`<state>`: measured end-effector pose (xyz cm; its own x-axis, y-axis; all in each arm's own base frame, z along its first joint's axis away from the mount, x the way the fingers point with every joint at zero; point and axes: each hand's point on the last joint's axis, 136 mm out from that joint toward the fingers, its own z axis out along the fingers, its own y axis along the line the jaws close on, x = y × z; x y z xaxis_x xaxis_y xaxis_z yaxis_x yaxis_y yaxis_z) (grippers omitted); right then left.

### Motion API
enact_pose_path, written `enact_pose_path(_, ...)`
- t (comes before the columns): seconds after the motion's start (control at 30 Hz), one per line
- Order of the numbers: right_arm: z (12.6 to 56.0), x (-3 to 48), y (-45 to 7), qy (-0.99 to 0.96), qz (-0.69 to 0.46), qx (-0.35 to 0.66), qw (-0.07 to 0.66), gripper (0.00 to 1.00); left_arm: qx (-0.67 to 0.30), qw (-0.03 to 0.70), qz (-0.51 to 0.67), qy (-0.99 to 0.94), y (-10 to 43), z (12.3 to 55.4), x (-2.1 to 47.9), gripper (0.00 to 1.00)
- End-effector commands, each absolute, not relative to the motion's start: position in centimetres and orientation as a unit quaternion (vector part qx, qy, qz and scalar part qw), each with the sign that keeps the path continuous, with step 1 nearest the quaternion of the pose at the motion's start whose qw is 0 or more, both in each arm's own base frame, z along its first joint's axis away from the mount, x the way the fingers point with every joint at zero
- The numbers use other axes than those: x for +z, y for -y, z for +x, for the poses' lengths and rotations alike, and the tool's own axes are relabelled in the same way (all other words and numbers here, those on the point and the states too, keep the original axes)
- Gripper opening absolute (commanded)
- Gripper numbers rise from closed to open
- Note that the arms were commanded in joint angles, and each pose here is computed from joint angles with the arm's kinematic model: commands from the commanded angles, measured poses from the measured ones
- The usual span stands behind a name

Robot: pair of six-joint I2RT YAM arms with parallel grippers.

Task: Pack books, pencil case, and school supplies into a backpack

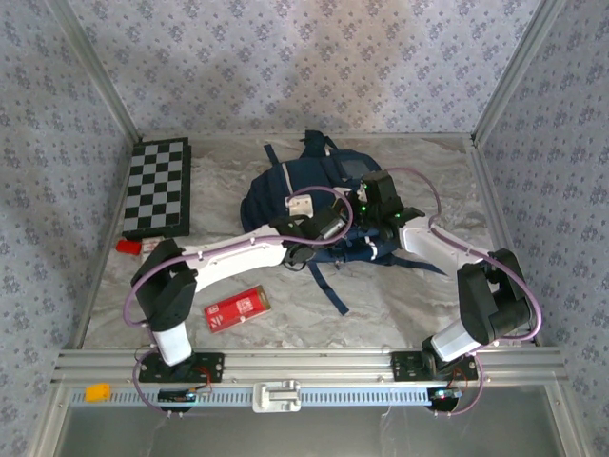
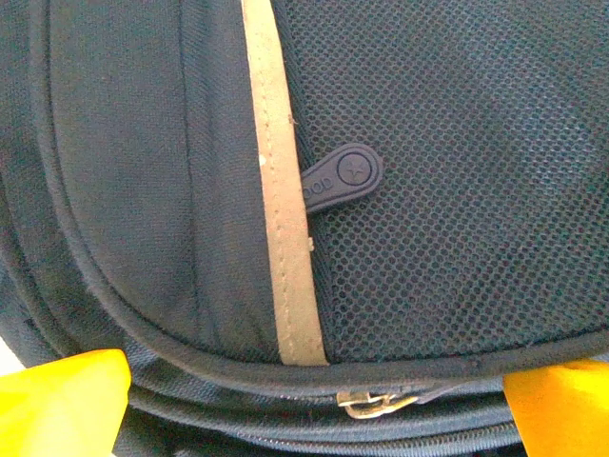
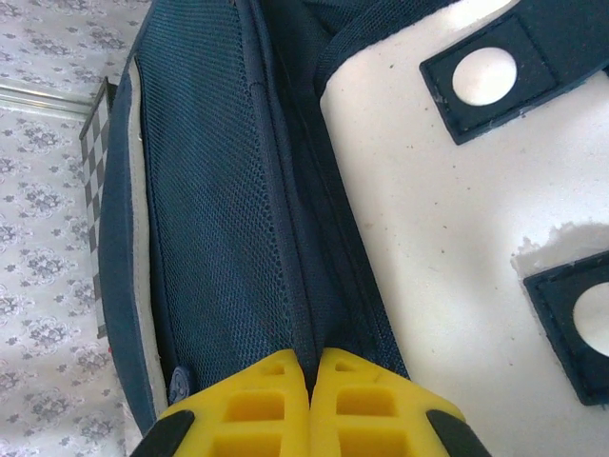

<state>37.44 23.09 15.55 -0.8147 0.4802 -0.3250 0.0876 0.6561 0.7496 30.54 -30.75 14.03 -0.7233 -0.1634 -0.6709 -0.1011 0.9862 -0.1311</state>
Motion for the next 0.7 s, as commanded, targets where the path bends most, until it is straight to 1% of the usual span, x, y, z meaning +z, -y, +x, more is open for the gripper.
enact_pose_path(0.0, 38.7, 18.9, -23.4, -0.845, 0.16, 0.414, 0.299, 0.0, -0.022, 0.379, -0.095, -0.92, 30.2, 31.4, 14.1, 1.0)
enact_pose_path(0.1, 38.7, 18.7, -23.4, -0.847, 0.159, 0.411, 0.296, 0.0, 0.001, 0.39, -0.102, -0.915, 29.1, 31.6, 14.2, 1.0)
enact_pose_path(0.2, 38.7, 18.8, -23.3, -0.847, 0.157, 0.411, 0.297, 0.0, 0.027, 0.389, -0.111, -0.914, 26.9, 31.0, 14.3, 0.99)
enact_pose_path(0.37, 39.0, 18.7, -23.1, -0.849, 0.155, 0.405, 0.301, 0.0, 0.0, 0.374, -0.109, -0.921, 25.7, 30.1, 13.8, 0.81)
enact_pose_path(0.47, 39.2, 18.9, -23.4, -0.848, 0.152, 0.41, 0.299, 0.0, -0.019, 0.356, -0.097, -0.929, 26.0, 29.7, 13.6, 0.72)
enact_pose_path(0.57, 39.3, 18.9, -23.5, -0.852, 0.147, 0.406, 0.297, 0.0, -0.031, 0.353, -0.081, -0.932, 26.7, 29.7, 13.9, 0.62)
enact_pose_path(0.6, 39.2, 18.8, -23.5, -0.852, 0.147, 0.405, 0.296, 0.0, -0.033, 0.355, -0.076, -0.931, 26.9, 29.8, 14.2, 0.59)
enact_pose_path(0.67, 39.2, 18.9, -23.5, -0.851, 0.15, 0.406, 0.297, 0.0, -0.044, 0.348, -0.061, -0.934, 27.7, 29.8, 14.5, 0.58)
